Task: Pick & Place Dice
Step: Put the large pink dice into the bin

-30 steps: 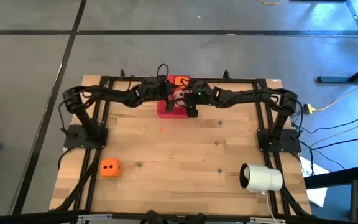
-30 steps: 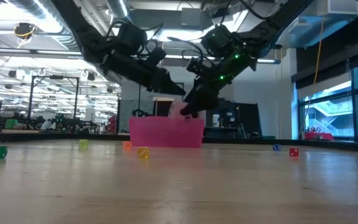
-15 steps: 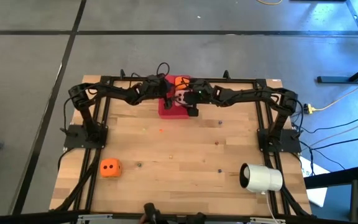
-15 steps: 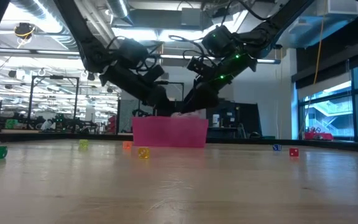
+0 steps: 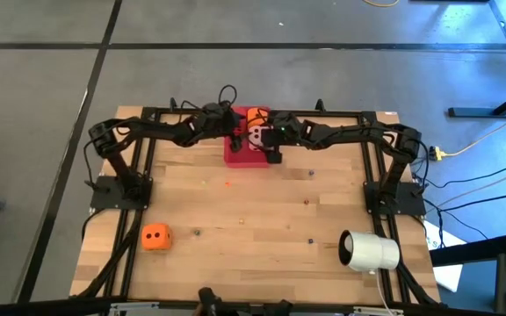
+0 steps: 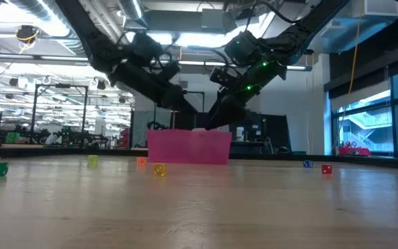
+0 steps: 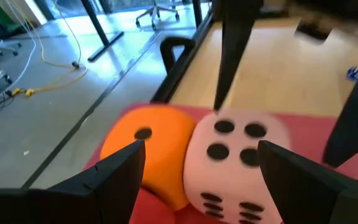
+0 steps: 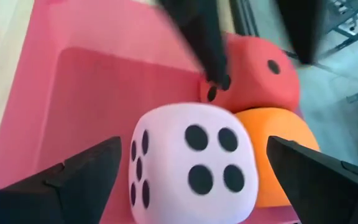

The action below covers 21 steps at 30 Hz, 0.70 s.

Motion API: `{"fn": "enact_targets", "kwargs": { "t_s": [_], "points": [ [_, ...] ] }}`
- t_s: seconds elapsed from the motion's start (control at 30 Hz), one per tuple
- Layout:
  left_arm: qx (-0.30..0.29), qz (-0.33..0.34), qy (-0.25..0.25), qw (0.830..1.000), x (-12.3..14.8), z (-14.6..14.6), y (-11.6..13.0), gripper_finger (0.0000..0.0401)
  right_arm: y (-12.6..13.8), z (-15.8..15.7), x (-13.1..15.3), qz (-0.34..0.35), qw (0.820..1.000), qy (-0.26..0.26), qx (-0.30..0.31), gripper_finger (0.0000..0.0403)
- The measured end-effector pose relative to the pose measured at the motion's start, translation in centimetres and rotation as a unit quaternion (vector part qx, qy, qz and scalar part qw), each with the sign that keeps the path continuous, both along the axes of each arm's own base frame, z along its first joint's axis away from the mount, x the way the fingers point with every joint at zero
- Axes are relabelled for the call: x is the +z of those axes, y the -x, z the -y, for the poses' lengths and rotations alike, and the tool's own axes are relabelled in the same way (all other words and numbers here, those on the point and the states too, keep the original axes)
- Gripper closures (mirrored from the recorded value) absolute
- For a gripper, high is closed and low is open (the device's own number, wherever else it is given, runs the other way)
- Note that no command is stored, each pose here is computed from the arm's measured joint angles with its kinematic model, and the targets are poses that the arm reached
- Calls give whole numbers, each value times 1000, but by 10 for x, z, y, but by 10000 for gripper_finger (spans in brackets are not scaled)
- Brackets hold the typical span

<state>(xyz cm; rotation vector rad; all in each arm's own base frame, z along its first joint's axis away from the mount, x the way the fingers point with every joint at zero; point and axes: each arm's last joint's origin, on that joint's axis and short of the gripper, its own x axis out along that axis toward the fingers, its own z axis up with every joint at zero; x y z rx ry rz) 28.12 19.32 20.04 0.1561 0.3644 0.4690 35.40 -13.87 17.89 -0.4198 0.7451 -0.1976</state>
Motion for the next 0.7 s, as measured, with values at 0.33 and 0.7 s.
{"fn": "enact_targets", "kwargs": {
  "t_s": [0.33,0.7],
  "points": [
    [-2,-1,-2,1000,47,20,27,95,-1,13,-9,-25,996,80,-29,3],
    [-20,-79,91,993,89,83,93,95,-4,6,-10,-24,996,78,-33,3]
  ]
}}
